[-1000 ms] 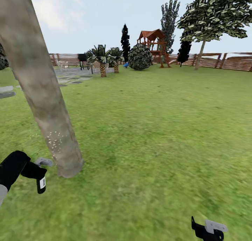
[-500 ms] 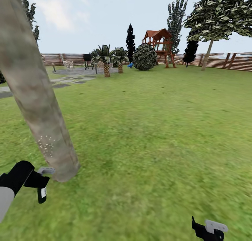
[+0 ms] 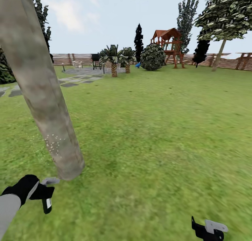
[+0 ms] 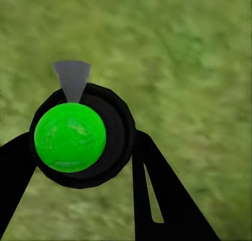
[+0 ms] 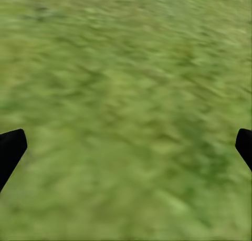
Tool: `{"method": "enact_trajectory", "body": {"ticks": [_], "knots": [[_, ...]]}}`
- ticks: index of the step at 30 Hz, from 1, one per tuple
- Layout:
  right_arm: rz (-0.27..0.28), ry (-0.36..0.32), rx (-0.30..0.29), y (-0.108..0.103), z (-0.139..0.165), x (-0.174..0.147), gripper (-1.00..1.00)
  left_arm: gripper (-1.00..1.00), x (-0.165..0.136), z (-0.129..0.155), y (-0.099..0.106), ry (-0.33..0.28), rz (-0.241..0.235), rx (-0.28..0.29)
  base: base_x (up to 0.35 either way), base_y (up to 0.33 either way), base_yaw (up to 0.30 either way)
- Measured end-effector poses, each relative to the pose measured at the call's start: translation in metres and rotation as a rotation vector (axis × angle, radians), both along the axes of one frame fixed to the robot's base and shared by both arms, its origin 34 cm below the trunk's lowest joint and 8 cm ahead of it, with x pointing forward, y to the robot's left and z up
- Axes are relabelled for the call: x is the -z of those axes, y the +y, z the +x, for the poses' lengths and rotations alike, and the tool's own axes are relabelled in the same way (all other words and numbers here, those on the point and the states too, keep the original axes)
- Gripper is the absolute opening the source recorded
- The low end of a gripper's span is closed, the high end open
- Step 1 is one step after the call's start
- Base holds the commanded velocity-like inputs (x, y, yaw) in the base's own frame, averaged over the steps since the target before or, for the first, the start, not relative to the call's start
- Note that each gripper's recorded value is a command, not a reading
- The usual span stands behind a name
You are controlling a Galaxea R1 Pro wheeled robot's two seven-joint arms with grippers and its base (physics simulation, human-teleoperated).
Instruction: In the garden, pick up the pesticide atomizer on the floor and spray pesticide onto both trees until each tree trunk is fully covered.
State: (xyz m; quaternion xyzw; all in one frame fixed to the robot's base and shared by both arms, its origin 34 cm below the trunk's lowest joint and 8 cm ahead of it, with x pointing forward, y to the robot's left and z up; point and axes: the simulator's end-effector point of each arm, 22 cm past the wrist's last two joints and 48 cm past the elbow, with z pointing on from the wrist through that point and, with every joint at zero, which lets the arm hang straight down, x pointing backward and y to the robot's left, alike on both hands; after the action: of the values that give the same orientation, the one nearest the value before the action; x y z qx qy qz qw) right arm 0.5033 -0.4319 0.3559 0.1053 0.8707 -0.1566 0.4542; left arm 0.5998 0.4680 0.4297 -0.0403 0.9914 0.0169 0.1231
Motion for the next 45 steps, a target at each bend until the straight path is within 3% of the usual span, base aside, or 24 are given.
{"method": "enact_trajectory", "body": {"ticks": [2,5,19,29,32,45], "knots": [[0.0,-0.001,0.0,0.0,0.0,0.0,1.0,-1.0,0.015,0.0,-0.013,-0.017,0.038,0.01,0.191,-0.089,0.016],[0.0,-0.001,-0.001,0.0,0.0,0.0,1.0,-1.0,0.016,0.002,-0.013,-0.028,0.056,0.01,0.258,-0.127,0.004],[0.001,0.001,-0.003,0.002,0.0,0.0,1.0,-1.0,0.02,0.005,-0.03,-0.041,0.024,0.002,0.281,-0.136,0.06],[0.001,0.002,-0.004,0.002,0.0,0.001,1.0,-1.0,0.022,-0.002,-0.019,-0.036,0.023,-0.025,0.022,-0.01,0.267],[0.001,0.002,-0.003,0.002,0.0,0.001,1.0,-1.0,0.022,0.0,-0.024,-0.053,0.003,-0.044,0.018,-0.072,0.052],[0.001,0.001,-0.003,0.001,0.0,0.0,1.0,-1.0,0.02,0.005,-0.028,-0.068,-0.001,-0.041,0.083,-0.252,0.002]]}}
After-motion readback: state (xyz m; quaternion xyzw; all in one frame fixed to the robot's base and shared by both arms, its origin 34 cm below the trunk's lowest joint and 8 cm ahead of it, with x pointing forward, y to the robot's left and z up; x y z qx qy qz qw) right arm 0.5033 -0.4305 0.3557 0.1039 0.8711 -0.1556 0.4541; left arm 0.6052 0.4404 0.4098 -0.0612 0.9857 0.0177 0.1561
